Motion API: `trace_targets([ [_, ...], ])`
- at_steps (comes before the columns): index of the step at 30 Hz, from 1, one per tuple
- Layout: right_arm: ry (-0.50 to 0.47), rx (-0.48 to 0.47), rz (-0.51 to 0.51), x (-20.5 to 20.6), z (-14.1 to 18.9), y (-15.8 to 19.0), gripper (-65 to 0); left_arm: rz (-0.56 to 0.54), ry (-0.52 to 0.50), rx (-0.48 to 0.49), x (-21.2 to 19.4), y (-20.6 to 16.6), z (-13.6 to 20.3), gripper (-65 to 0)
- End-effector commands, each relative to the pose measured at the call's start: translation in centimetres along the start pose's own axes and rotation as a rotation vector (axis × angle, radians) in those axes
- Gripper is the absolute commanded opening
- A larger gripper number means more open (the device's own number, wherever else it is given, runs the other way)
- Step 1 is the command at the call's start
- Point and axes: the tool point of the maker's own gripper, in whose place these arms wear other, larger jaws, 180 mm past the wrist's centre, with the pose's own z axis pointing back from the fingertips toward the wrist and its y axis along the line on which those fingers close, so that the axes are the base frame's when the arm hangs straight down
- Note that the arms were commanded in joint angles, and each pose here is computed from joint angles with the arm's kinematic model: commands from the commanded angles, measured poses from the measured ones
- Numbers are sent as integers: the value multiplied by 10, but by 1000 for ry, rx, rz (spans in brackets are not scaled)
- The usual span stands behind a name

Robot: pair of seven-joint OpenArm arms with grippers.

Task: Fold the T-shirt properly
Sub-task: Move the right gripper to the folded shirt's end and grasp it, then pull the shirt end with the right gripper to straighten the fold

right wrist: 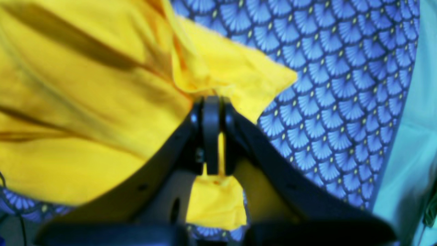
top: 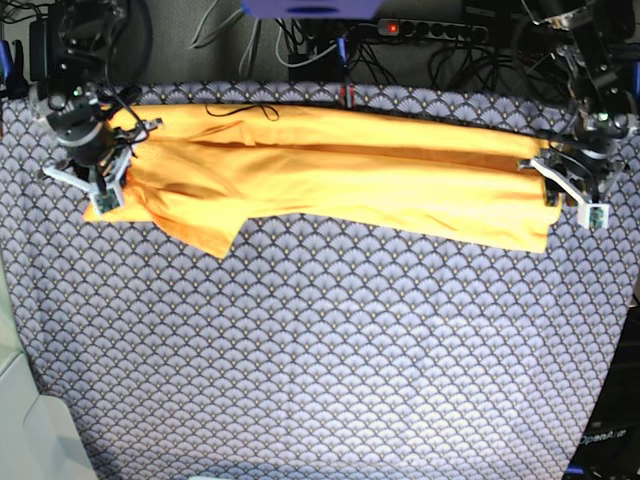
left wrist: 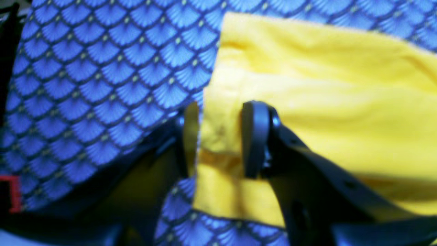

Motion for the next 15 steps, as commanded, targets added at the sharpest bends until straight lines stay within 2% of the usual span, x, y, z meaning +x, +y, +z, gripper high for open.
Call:
trace_targets([
  [1, -29, -4, 1, 3, 5, 0, -650, -8, -45, 6, 14, 2, 1, -436],
  [11, -101, 64, -2, -21, 22, 27, -650, -25, -27, 23, 9, -3, 1, -436],
  [15, -110, 8, -28, -27, 25, 5, -650, -27, -24, 24, 8, -3, 2, -436],
])
